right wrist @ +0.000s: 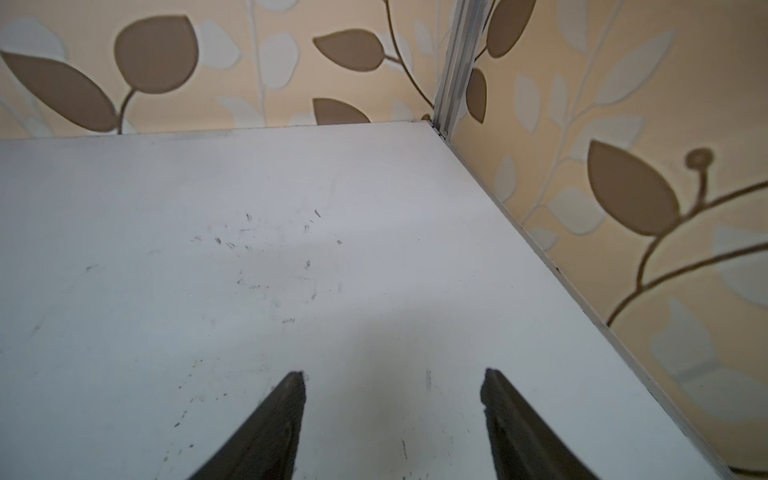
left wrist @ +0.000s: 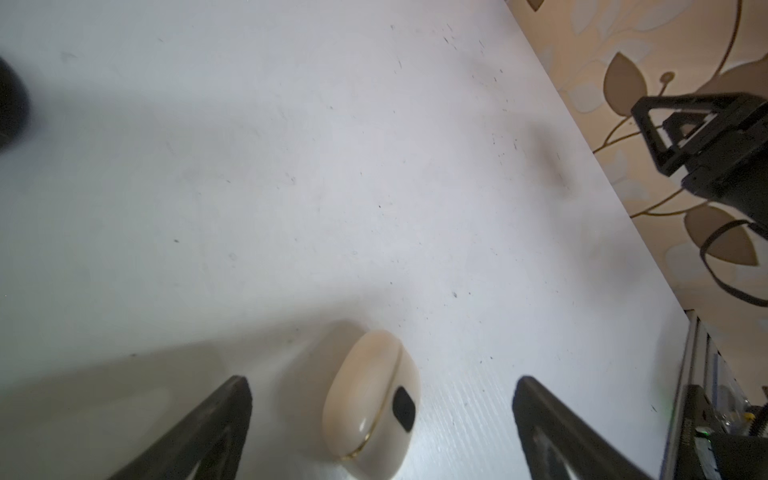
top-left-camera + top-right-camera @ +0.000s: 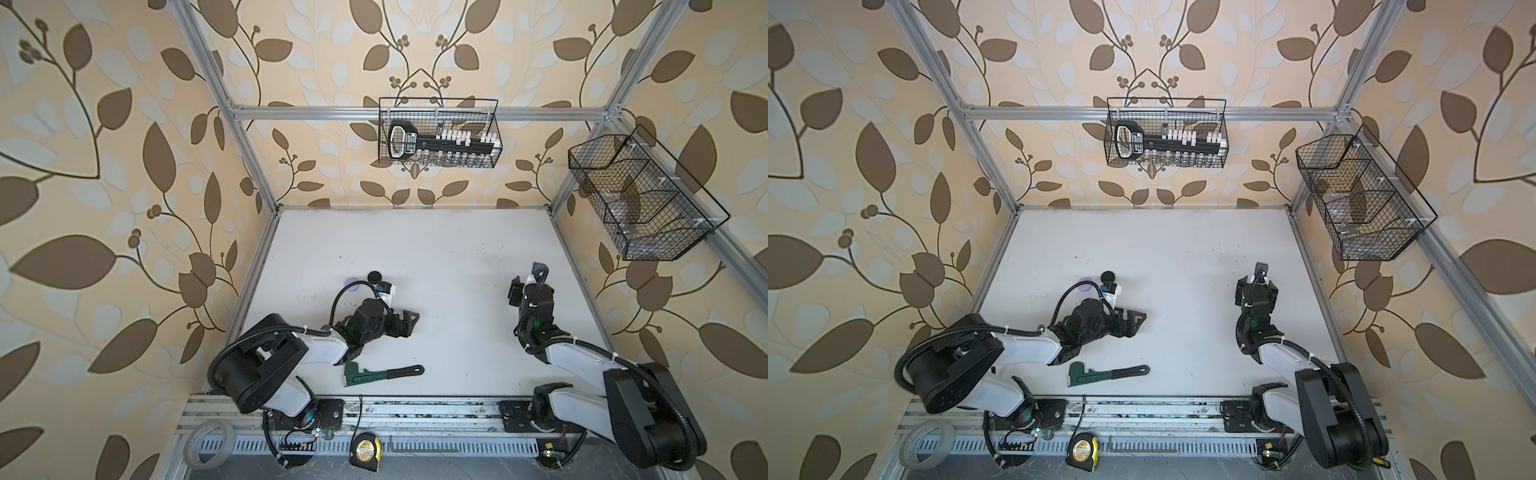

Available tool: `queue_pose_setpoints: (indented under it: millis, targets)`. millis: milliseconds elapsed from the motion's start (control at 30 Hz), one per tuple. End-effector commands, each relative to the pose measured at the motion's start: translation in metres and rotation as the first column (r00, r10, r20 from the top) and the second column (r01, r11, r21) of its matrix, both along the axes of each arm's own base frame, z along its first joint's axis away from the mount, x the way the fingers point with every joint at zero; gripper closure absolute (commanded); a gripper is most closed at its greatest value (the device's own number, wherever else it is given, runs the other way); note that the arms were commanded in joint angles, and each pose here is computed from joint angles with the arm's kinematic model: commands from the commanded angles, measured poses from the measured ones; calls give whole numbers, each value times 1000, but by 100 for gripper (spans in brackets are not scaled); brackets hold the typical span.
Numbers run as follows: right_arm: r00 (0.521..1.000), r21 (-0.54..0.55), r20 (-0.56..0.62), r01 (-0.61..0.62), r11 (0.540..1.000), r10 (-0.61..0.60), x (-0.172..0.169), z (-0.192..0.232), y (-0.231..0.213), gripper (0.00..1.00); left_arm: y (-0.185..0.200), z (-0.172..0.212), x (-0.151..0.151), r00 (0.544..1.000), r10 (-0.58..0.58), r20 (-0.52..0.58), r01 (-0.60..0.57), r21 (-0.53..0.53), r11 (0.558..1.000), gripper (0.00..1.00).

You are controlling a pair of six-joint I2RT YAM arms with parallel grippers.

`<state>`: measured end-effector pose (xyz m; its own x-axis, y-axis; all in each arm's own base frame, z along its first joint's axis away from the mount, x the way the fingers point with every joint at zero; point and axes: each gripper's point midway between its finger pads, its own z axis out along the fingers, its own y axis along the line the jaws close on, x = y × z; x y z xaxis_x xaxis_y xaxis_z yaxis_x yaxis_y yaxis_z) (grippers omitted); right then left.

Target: Insert the wireless bluetooth earbuds into the charging case

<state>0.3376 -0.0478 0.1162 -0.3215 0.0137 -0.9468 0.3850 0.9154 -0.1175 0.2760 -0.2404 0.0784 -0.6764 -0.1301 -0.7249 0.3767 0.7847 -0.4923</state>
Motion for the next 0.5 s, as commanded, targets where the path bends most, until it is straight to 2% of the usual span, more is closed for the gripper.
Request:
queue_pose_setpoints:
  millis: [0, 67, 100, 133, 167, 200, 233, 267, 333, 367, 400, 467]
  targets:
    - [988, 28, 107, -112, 993, 108, 15, 12, 9, 31, 51, 46, 25, 979, 145, 144, -161, 106, 981, 1]
    - [986, 28, 111, -130, 991, 126, 14, 11, 11, 29, 97, 70, 31, 945, 242, 222, -280, 162, 946, 1]
    - [987, 37, 100, -127, 991, 123, 13, 10, 11, 28, 125, 80, 33, 913, 301, 275, -362, 207, 909, 1]
    - [986, 32, 112, -129, 991, 125, 13, 11, 11, 26, 154, 86, 34, 869, 364, 335, -455, 253, 854, 1]
    - [985, 28, 109, -139, 990, 135, 13, 10, 13, 6, 181, 90, 35, 820, 428, 380, -541, 272, 796, 1]
    - [982, 15, 108, -159, 987, 157, 11, 8, 18, 0, 206, 88, 36, 777, 466, 422, -604, 296, 739, 1]
    - [980, 23, 119, -166, 986, 162, 6, 1, 18, 0, 232, 81, 37, 722, 528, 447, -676, 296, 675, 1]
    - [973, 9, 186, -137, 991, 133, 4, 10, 12, 0, 249, 69, 38, 680, 585, 443, -725, 281, 629, 1]
    - [981, 39, 149, -133, 990, 126, 3, 4, 10, 0, 272, 47, 49, 655, 625, 424, -748, 250, 615, 1]
    - [975, 25, 174, -141, 990, 135, 5, 8, 11, 0, 286, 46, 55, 611, 660, 437, -786, 237, 571, 1]
    - [980, 18, 153, -133, 991, 129, 4, 6, 13, 0, 293, 43, 63, 607, 669, 429, -792, 260, 553, 1]
    - [975, -4, 149, -164, 986, 163, 5, 6, 20, 0, 294, 37, 78, 639, 652, 407, -768, 289, 572, 1]
